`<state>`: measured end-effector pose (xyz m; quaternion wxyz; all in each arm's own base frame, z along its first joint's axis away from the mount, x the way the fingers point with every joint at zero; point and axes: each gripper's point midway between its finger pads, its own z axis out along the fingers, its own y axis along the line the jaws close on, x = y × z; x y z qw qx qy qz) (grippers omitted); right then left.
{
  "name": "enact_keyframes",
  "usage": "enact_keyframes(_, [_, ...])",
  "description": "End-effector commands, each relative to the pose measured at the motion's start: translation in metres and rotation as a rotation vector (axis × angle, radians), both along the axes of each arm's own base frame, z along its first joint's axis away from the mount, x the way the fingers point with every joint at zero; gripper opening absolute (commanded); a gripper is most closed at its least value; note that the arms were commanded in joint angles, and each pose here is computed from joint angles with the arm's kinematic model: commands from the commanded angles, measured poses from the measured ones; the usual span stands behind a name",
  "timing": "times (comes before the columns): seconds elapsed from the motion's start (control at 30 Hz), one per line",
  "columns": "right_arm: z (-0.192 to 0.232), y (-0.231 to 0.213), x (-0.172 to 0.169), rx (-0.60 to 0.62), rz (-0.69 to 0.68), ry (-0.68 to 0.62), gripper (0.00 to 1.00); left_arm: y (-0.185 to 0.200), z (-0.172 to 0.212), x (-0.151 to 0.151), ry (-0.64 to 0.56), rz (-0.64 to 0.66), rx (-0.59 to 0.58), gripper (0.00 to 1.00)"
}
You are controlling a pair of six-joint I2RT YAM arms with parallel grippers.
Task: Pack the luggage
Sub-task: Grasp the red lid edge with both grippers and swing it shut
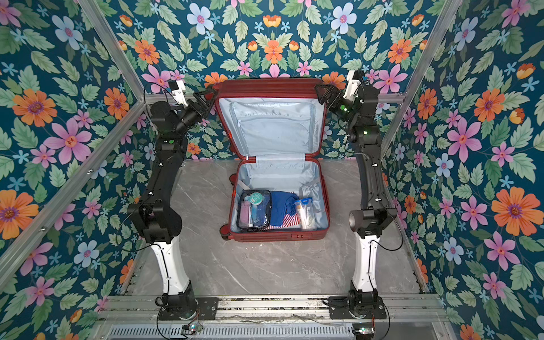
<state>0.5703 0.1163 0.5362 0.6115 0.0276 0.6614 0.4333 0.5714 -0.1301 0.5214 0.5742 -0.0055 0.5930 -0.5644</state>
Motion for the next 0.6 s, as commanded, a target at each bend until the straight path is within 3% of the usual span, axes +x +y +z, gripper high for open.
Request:
enact_keyframes(0.0, [0.013,0.007,-0.01,0.022,0.056,-0.034,0.99,-0.01,0.003,-0.007,-0.024,-0.045,0.014,1.0])
enact_keyframes(0.57, [0.015,0.023,-0.052,-0.004,0.122,-0.013,0.93,-0.035,0.008,-0.056,-0.049,-0.105,0.052,0.99])
